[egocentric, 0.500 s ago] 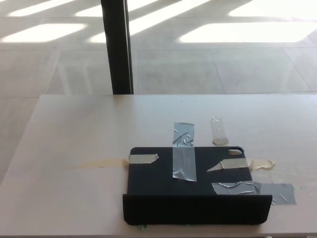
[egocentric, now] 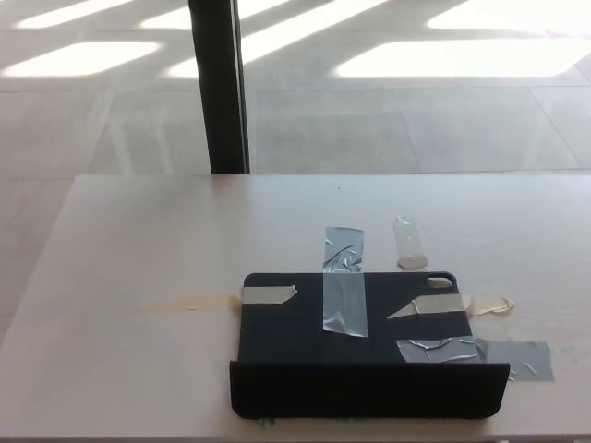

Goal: The robot uses its right hand to open a folded tablet cover kept in the middle of the desk

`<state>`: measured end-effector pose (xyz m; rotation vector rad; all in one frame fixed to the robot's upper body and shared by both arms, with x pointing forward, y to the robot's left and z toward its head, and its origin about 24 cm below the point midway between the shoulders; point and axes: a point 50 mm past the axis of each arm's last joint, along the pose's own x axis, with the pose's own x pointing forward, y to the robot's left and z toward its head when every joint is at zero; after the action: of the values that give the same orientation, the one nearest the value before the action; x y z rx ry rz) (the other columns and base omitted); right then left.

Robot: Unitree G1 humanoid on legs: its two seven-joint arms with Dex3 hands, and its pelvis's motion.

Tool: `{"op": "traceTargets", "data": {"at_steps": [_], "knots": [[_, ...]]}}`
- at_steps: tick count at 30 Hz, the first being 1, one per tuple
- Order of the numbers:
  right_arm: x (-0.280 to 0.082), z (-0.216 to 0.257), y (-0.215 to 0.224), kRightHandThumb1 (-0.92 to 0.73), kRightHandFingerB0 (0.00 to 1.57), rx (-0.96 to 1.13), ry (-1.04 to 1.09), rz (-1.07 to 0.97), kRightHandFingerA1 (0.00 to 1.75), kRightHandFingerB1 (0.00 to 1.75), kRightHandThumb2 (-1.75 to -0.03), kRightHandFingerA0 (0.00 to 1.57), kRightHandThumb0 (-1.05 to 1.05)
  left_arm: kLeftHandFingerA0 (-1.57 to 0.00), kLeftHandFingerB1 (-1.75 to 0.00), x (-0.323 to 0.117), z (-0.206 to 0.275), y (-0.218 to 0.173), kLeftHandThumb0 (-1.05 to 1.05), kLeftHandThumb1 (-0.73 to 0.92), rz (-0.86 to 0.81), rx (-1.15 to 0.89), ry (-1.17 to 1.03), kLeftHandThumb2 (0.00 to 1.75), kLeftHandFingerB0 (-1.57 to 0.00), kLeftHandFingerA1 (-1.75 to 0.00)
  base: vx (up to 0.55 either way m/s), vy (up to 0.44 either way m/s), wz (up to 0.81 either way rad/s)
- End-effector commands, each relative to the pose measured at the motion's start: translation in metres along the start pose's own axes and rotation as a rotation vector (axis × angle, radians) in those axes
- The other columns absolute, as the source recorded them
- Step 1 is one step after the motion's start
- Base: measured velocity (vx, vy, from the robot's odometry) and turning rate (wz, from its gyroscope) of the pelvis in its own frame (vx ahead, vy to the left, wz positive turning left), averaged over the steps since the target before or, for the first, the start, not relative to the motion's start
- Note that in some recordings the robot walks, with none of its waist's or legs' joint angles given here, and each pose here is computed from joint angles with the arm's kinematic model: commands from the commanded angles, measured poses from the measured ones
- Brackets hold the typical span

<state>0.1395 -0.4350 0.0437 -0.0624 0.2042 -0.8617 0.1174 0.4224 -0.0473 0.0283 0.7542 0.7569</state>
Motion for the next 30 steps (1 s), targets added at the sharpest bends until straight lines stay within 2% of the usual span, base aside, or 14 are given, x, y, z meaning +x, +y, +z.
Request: {"op": "traceTargets", "data": {"at_steps": [1, 2, 3, 4, 5, 6, 8, 14, 22, 24, 25, 26, 27, 30], "knots": [[-0.009, 0.132, 0.061, -0.55, 0.63, 0.157, -0.465, 0.182, 0.56, 0.42, -0.59, 0.73, -0.59, -0.79, -0.67, 0.0, 0.004, 0.014, -0.53, 0.57, 0.015, -0.125, 0.031, 0.56, -0.57, -0.82, 0.0, 0.0, 0.0], [-0.013, 0.139, 0.068, -0.57, 0.61, 0.118, -0.507, 0.193, 0.5, 0.4, -0.59, 0.71, -0.57, -0.81, -0.68, 0.0, 0.004, 0.014, -0.54, 0.56, 0.014, -0.124, 0.031, 0.55, -0.58, -0.83, 0.0, 0.0, 0.0], [-0.019, 0.147, 0.079, -0.58, 0.55, 0.045, -0.568, 0.212, 0.47, 0.4, -0.59, 0.67, -0.55, -0.79, -0.71, 0.0, 0.003, 0.014, -0.6, 0.38, 0.016, -0.126, 0.032, 0.87, -0.54, -0.85, 0.0, 0.0, 0.0], [-0.023, 0.15, 0.085, -0.58, 0.55, 0.016, -0.594, 0.236, 0.47, 0.4, -0.59, 0.67, -0.55, -0.79, -0.71, 0.0, 0.003, 0.014, -0.6, 0.38, 0.016, -0.129, 0.032, 0.87, -0.54, -0.85, 0.0, 0.0, 0.0], [-0.031, 0.159, 0.104, -0.46, 0.43, 0.013, -0.64, 0.318, 0.59, 0.53, -0.79, 0.54, -0.5, -0.8, -0.67, 0.0, 0.002, 0.014, -0.53, 0.56, 0.016, -0.124, 0.032, 0.55, -0.57, -0.81, 0.0, 0.0, 0.0], [-0.035, 0.162, 0.114, -0.46, 0.43, 0.0, -0.658, 0.348, 0.69, 0.53, -0.8, 0.74, -0.54, -0.78, -0.67, 0.0, 0.002, 0.013, -0.53, 0.56, 0.012, -0.131, 0.031, 0.56, -0.57, -0.81, 0.0, 0.0, 0.0], [-0.042, 0.166, 0.13, -0.47, 0.38, -0.02, -0.687, 0.427, 0.6, 0.5, -0.79, 0.55, -0.51, -0.8, -0.72, -0.001, 0.002, 0.013, -0.6, 0.38, 0.01, -0.123, 0.029, 0.86, -0.57, -0.84, 0.0, 0.0, 0.0], [-0.068, 0.172, 0.188, -0.54, 0.46, -0.104, -0.767, 0.669, 0.42, 0.35, -0.56, 0.52, -0.47, -0.78, -0.7, -0.001, 0.001, 0.014, -0.61, 0.38, 0.001, -0.113, 0.028, 0.86, -0.55, -0.83, 0.0, 0.0, 0.0], [-0.094, 0.151, 0.246, -0.47, 0.22, -0.577, -0.855, 0.871, 0.52, 0.42, -0.83, 0.28, -0.69, -0.77, -0.71, 0.0, 0.002, 0.013, -0.6, 0.38, -0.002, -0.136, 0.024, 0.87, -0.57, -0.84, 0.0, 0.0, 0.0], [-0.096, 0.147, 0.251, -0.59, 0.24, -0.651, -0.859, 0.913, 0.45, 0.29, -0.59, 0.29, -0.73, -0.77, -0.72, 0.0, 0.001, 0.012, -0.6, 0.38, -0.005, -0.142, 0.025, 0.86, -0.57, -0.84, 0.0, 0.0, 0.0], [-0.097, 0.143, 0.255, -0.46, 0.15, -0.695, -0.868, 0.952, 0.51, 0.39, -0.85, 0.2, -0.8, -0.77, -0.71, 0.0, 0.001, 0.011, -0.59, 0.38, -0.007, -0.144, 0.026, 0.86, -0.57, -0.84, 0.0, 0.0, 0.0], [-0.099, 0.139, 0.258, -0.59, 0.17, -0.757, -0.875, 0.991, 0.44, 0.27, -0.59, 0.2, -0.86, -0.78, -0.71, 0.0, 0.002, 0.011, -0.59, 0.38, -0.008, -0.141, 0.025, 0.86, -0.57, -0.84, 0.0, 0.0, 0.0], [-0.103, 0.132, 0.266, -0.51, 0.02, -0.848, -0.866, 1.074, 0.49, 0.29, -0.93, 0.04, -0.87, -0.79, -0.71, 0.0, 0.003, 0.011, -0.6, 0.39, 0.006, -0.123, 0.03, 0.86, -0.58, -0.83, 0.0, 0.0, 0.0], [-0.107, 0.124, 0.273, -0.57, 0.05, -0.93, -0.845, 1.132, 0.38, 0.28, -0.59, 0.05, -0.92, -0.8, -0.73, 0.0, 0.002, 0.011, -0.61, 0.38, 0.007, -0.127, 0.032, 0.87, -0.59, -0.84, 0.0, 0.0, 0.0]]}}
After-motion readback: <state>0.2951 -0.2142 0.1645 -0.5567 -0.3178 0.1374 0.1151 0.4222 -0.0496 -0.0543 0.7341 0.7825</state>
